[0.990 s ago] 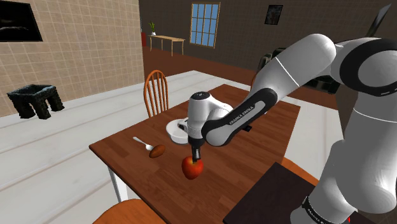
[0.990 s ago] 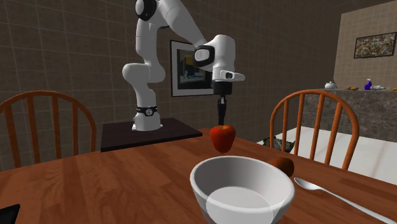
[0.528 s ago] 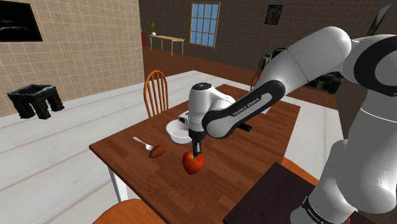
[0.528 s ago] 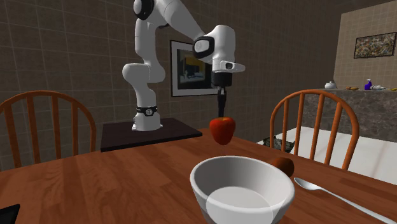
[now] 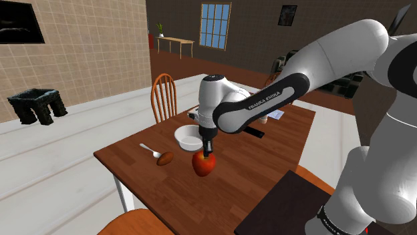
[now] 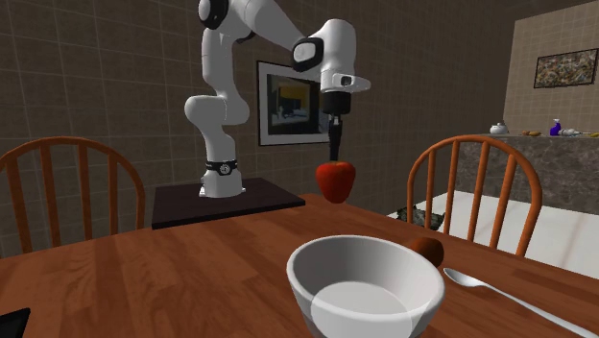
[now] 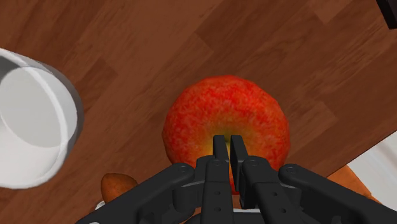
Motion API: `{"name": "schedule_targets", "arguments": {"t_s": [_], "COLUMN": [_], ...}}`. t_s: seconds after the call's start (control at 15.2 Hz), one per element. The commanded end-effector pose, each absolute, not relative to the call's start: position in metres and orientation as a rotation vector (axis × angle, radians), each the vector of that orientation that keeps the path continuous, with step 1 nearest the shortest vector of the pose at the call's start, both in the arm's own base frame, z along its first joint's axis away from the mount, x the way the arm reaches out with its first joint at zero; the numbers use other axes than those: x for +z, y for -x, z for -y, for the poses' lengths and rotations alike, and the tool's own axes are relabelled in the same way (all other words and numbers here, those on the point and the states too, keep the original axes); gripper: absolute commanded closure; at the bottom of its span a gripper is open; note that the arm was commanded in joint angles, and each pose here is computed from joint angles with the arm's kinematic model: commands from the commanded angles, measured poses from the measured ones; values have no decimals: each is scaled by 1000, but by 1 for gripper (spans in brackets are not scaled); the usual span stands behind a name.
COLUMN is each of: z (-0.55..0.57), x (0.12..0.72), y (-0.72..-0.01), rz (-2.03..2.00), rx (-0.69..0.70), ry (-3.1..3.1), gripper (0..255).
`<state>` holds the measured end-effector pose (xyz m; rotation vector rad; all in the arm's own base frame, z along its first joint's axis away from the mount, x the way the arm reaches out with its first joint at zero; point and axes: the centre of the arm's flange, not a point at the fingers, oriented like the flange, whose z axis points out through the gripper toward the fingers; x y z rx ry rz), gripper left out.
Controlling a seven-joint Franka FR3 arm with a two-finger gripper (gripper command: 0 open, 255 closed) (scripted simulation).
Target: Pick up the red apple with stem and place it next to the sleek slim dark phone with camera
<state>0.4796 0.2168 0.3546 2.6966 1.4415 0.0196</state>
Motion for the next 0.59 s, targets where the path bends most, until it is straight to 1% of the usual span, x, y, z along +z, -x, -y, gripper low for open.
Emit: {"name": "schedule_targets", "arguments": {"t_s": [0.0,0.53], "z": [-218,-218], "x": [365,407], "y": [-480,-480], "rz": [-1441,-1441], "rx": [19,19], "ry": [-2697,-2697], "gripper": [255,255]}}
